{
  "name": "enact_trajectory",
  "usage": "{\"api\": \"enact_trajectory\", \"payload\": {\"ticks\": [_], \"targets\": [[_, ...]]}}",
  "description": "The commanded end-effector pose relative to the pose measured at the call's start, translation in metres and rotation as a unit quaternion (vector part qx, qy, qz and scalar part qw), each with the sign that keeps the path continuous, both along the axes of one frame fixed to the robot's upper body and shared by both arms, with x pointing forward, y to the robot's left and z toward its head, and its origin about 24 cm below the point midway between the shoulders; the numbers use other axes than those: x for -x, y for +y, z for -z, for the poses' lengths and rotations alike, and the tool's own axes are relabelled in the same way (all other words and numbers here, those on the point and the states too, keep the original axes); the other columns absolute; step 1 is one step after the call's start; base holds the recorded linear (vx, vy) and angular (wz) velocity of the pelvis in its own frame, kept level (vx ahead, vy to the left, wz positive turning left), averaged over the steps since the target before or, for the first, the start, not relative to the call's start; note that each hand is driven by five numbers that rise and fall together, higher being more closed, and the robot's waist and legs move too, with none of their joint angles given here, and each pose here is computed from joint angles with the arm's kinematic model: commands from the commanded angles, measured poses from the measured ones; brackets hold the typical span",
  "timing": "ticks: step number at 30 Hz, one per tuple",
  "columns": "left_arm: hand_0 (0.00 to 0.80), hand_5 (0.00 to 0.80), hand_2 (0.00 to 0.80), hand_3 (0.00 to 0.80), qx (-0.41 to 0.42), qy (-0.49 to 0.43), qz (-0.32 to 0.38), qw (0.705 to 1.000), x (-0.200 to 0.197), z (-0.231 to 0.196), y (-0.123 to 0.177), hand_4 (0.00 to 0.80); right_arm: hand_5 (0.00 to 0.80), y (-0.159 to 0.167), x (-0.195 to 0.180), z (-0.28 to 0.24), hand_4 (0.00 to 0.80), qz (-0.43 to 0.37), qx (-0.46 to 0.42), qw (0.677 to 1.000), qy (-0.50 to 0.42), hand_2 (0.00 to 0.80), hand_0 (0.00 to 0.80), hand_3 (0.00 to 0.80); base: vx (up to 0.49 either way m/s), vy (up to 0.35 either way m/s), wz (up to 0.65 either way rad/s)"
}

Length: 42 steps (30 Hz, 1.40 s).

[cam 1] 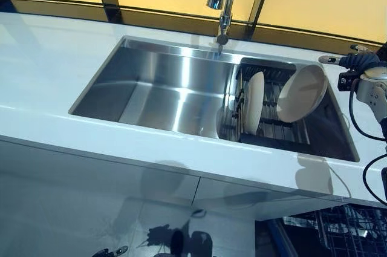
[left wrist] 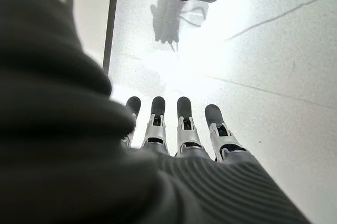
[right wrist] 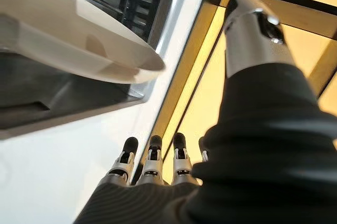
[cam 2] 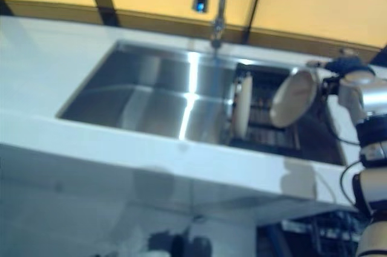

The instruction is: Take plates into dishwasher

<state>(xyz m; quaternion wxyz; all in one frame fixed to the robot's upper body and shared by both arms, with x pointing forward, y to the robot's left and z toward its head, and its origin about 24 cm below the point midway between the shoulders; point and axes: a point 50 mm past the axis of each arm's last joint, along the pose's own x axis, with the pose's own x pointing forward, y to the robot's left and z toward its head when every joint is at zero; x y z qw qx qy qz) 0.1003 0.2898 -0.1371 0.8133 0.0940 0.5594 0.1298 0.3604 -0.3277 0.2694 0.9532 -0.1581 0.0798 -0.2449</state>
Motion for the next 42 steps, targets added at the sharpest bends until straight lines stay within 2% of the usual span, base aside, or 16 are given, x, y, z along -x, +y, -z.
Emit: {"api": "enact_trajectory", "payload": {"ticks": [1,16,42], "targets": [[0.0,0.0,0.0,0.0,-0.01,0.0,0.031,0.999,-0.006,-0.002,0.002,0.0,0.0,0.013,0.002,-0.05,0.0,-0.007,0.043,0.997,-0.062,0.0,0.0,0.0,0.0,0.0,0.0],[0.0,0.0,0.0,0.0,-0.013,0.005,0.022,1.0,-0.001,-0.001,0.005,0.0,0.0,0.001,0.007,-0.047,0.0,0.015,0.04,0.998,-0.04,0.0,0.0,0.0,0.0,0.0,0.0],[0.0,0.0,0.0,0.0,-0.002,-0.002,0.016,1.0,-0.003,-0.001,0.001,0.0,0.0,-0.002,0.002,-0.027,0.0,-0.008,0.025,0.999,0.024,0.0,0.0,0.0,0.0,0.0,0.0]]}}
